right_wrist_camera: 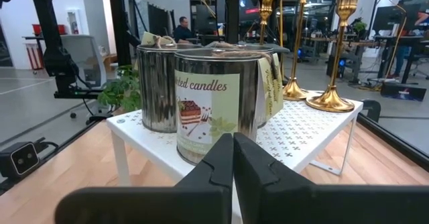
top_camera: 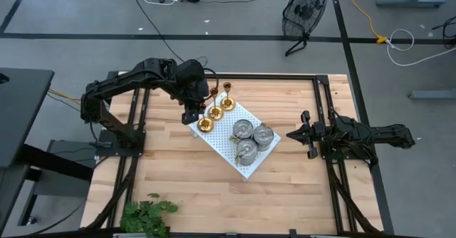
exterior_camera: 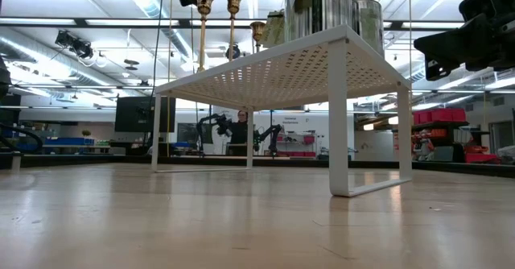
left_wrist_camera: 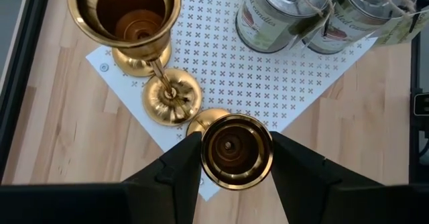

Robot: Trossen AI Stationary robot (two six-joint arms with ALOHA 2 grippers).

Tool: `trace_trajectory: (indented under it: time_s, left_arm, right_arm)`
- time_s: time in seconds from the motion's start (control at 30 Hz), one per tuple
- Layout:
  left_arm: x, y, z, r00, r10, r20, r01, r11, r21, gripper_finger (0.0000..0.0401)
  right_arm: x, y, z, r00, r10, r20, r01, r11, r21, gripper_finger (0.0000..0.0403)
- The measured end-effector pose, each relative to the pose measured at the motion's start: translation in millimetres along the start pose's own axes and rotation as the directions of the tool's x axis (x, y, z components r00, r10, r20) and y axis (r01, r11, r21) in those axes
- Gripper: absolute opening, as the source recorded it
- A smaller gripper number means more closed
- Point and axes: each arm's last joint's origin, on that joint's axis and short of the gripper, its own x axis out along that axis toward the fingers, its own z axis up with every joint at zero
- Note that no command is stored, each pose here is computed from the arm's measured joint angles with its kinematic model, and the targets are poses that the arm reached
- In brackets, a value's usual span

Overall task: Pick & Place candle stick holders
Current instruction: Put the gold candle holder on the shelf align with the other gold metal candle holder

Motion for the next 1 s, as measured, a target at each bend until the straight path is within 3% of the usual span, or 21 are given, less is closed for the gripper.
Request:
trace_trajectory:
  time_s: [1.0]
  left_arm:
    - [2.0,0.6,-1.9,1.000,0.016,-0.013,-0.016,1.000,0.017,0.0172]
  right_arm:
    - [0.0,0.0,0.0,1.000,0.000,0.000,0.000,1.000,0.000,0.0016]
